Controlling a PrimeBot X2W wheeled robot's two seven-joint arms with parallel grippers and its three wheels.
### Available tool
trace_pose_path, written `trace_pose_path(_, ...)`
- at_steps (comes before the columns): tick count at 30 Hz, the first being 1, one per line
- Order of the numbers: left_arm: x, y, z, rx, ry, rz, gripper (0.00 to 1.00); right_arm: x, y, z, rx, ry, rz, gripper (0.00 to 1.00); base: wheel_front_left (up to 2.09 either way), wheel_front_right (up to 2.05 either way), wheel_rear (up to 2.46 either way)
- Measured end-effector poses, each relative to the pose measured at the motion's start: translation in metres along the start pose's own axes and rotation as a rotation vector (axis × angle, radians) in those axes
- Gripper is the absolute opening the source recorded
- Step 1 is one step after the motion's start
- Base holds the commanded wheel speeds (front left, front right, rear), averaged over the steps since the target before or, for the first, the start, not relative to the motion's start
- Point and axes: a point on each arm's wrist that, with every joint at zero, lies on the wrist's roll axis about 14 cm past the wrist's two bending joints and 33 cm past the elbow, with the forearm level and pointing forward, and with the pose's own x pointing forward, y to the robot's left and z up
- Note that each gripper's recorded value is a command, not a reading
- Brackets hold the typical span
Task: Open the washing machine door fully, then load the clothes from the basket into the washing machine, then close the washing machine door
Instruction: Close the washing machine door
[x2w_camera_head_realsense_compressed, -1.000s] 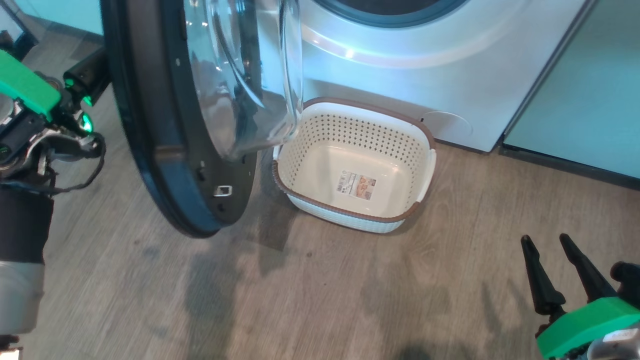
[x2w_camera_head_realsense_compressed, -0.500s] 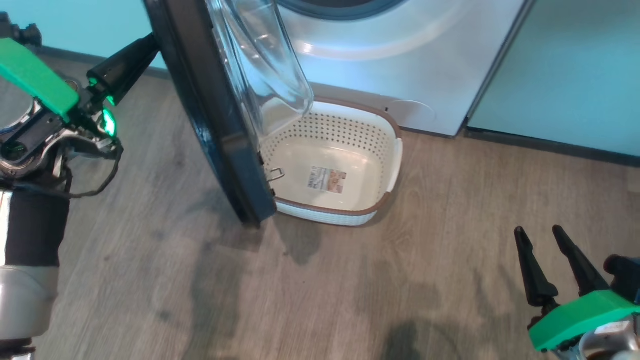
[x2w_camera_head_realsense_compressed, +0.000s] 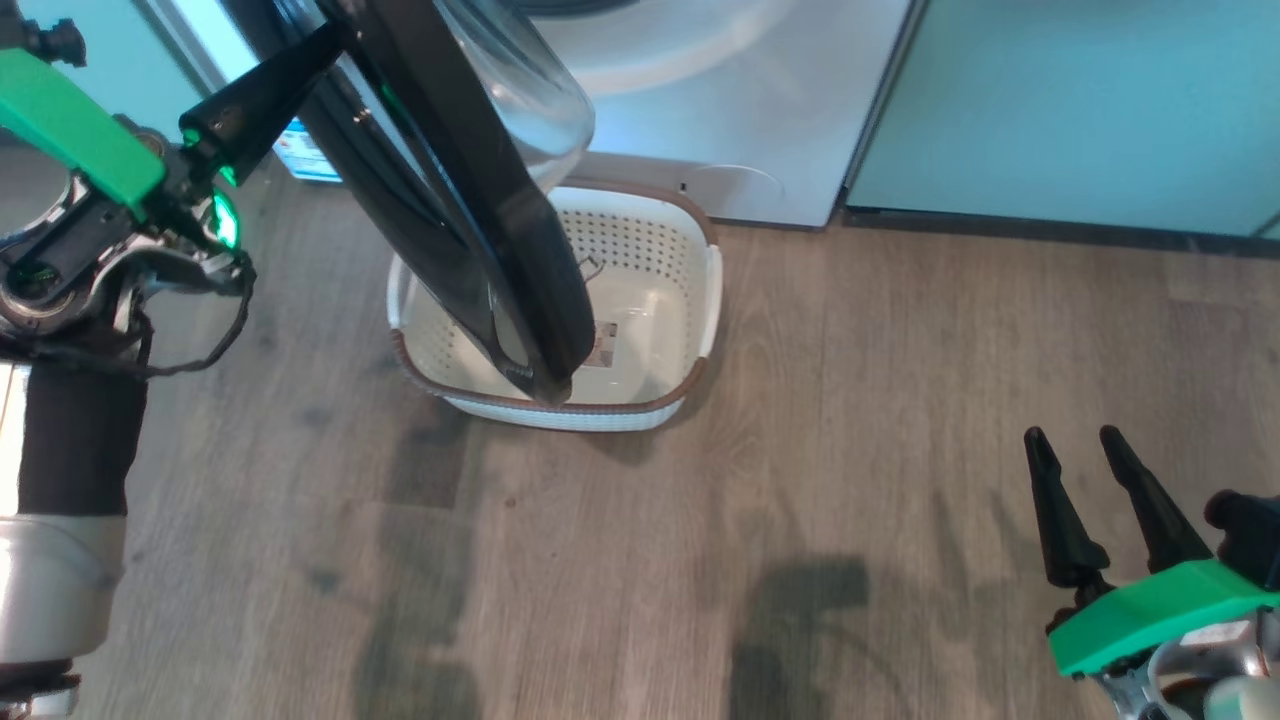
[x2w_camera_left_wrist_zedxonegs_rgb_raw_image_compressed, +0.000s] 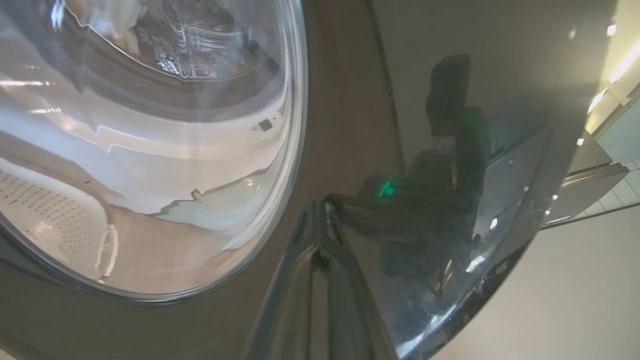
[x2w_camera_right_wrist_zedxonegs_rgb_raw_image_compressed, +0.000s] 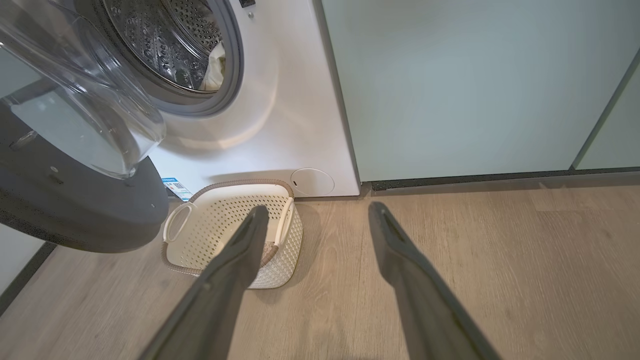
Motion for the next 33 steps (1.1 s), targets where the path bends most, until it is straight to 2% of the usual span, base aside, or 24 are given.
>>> trace_pose_path(7, 0.024, 0.001, -0.013, -0.032, 0.022, -0.024, 0.0, -0.005, -0.014, 0.0, 0.002, -0.012, -0.046, 1.0, 0.0, 0.0, 0.0)
trace_pose_path(26, 0.077, 0.001, -0.021, -0.035, -0.018, -0.042, 0.0, -0.024, -0.034, 0.001, 0.018, -0.034, -0.125, 1.0, 0.0, 0.0, 0.0)
trace_pose_path(33, 0.084, 0.006, -0.024, -0.051, -0.021, -0.042, 0.0, -0.027, -0.039, 0.0, 0.024, -0.037, -0.143, 1.0, 0.0, 0.0, 0.0)
